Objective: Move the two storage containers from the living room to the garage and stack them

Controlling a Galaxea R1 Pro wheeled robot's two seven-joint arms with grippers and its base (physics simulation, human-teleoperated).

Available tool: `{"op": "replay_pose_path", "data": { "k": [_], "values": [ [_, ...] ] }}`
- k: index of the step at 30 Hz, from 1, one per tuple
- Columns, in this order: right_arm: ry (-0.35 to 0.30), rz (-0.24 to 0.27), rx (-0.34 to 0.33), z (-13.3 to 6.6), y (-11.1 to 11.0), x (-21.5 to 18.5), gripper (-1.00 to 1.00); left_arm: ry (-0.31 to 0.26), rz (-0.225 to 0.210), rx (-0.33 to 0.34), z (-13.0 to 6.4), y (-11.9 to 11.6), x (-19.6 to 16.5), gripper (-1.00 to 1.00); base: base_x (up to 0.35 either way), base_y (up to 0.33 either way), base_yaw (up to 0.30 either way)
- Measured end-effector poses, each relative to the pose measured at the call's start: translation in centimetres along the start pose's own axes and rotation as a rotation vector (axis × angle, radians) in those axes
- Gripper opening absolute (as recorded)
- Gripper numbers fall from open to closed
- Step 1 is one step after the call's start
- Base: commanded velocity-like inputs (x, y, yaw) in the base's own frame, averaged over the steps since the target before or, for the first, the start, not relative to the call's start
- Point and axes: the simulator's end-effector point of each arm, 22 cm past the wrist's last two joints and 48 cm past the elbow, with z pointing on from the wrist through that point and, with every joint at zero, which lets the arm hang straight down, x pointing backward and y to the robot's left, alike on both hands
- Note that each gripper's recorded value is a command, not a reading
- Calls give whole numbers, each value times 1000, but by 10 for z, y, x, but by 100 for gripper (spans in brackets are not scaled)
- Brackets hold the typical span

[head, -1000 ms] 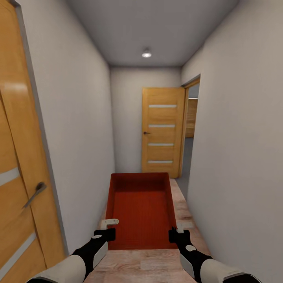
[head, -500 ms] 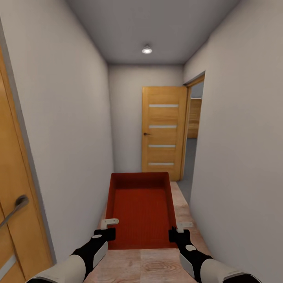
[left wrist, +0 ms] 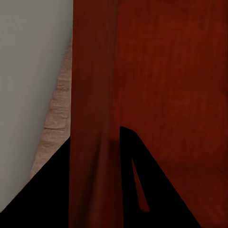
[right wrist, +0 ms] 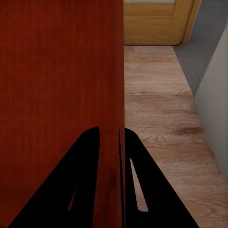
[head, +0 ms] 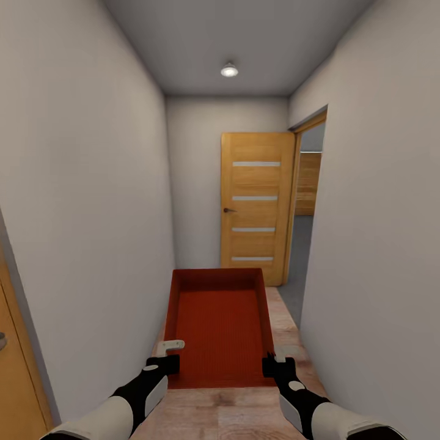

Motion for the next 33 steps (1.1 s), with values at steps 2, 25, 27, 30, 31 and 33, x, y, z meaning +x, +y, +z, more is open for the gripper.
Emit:
{"op": "replay_pose_path", "data": {
  "k": [2, 25, 27, 30, 31, 33],
  "values": [
    [0, 0, 0, 0, 0, 0, -100, 0, 0, 0, 0, 0, 0, -100, 324, 0, 0],
    [-5, -4, -1, 1, 1, -2, -100, -6, -4, 3, 1, 1, -2, -100, 256, 0, 0],
    [0, -1, 0, 0, 2, 1, -100, -1, -2, 2, 1, 1, 0, -100, 110, 0, 0],
    [9, 4, 1, -1, 2, 5, -100, 7, 3, 2, 0, 2, 2, -100, 243, 0, 0],
    [9, 4, 1, -1, 2, 5, -100, 7, 2, 2, 0, 2, 3, -100, 289, 0, 0],
    [8, 4, 1, -1, 3, 5, -100, 6, 1, 3, 0, 2, 3, -100, 307, 0, 0]
  ]
}}
